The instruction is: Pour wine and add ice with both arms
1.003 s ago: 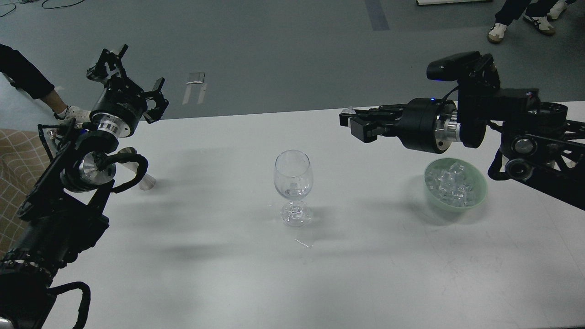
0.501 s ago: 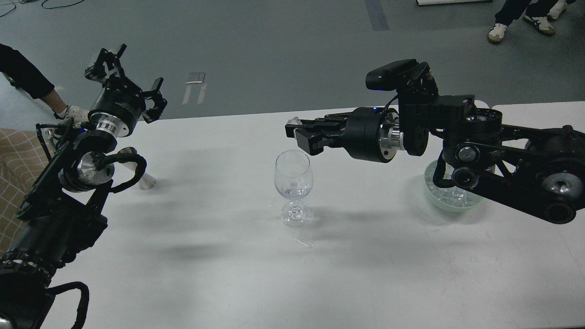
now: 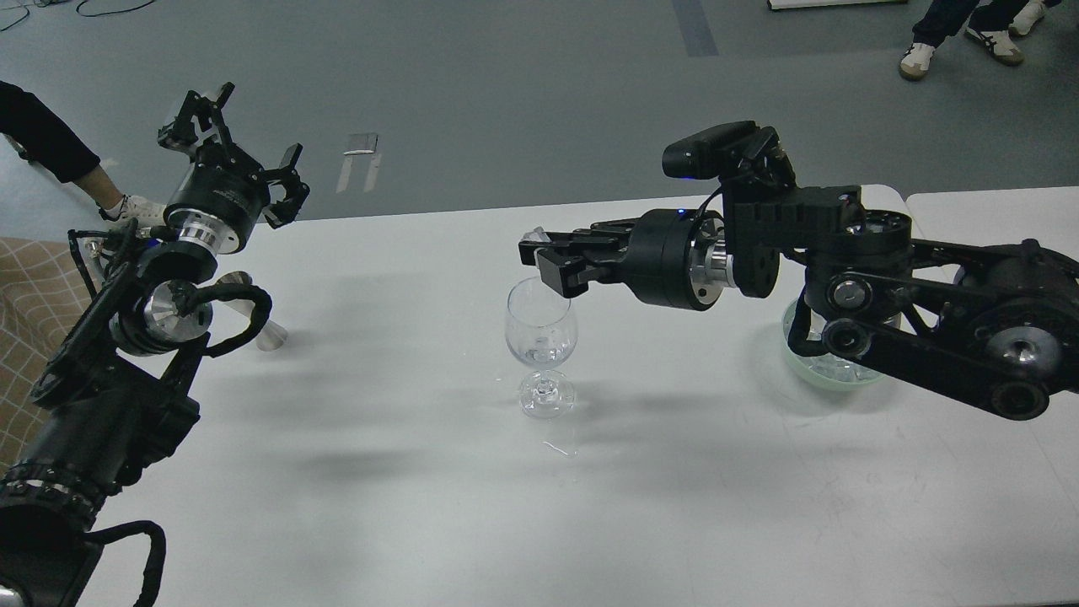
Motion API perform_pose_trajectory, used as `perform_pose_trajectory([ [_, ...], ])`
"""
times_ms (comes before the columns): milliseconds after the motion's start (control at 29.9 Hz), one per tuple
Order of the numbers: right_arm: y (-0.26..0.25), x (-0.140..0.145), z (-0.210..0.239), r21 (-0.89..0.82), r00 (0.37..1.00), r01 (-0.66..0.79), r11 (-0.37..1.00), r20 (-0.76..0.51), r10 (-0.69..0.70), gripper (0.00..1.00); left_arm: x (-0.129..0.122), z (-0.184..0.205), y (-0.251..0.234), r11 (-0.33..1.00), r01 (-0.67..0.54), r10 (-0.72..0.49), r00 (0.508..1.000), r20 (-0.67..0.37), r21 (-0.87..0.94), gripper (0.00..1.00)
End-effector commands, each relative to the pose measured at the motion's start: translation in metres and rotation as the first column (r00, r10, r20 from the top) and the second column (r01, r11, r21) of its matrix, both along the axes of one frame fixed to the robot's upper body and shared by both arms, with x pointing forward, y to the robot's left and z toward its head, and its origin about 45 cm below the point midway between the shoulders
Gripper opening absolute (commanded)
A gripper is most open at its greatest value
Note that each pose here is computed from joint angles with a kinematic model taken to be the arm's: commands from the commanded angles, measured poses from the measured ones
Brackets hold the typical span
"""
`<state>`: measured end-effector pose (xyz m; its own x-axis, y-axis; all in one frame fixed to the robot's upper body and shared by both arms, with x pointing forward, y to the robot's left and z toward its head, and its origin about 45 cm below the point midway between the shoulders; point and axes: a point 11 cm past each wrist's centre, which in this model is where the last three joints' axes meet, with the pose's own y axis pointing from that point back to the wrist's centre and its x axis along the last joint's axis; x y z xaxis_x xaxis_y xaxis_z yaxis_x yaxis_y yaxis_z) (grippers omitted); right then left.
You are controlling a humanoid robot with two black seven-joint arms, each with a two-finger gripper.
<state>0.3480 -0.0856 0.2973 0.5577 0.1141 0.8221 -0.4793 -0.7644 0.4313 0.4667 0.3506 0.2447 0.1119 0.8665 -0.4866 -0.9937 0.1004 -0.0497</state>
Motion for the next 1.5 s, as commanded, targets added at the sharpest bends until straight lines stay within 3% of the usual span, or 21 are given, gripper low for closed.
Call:
perform_pose_trajectory([
  [0, 0.001, -0.001, -0.002, 0.0, 1.0, -0.002, 1.0, -0.007, 0.002, 0.11, 0.0, 0.001, 0.001, 1.0, 0.0, 0.0, 1.0, 0.002, 0.0, 0.98],
  [1471, -0.006, -0.016, -0.017, -0.039, 0.999, -0.029, 0.999, -0.041, 0.027, 0.13, -0.001, 0.0, 0.001, 1.0, 0.002, -0.002, 1.0, 0.001, 0.001, 0.98],
])
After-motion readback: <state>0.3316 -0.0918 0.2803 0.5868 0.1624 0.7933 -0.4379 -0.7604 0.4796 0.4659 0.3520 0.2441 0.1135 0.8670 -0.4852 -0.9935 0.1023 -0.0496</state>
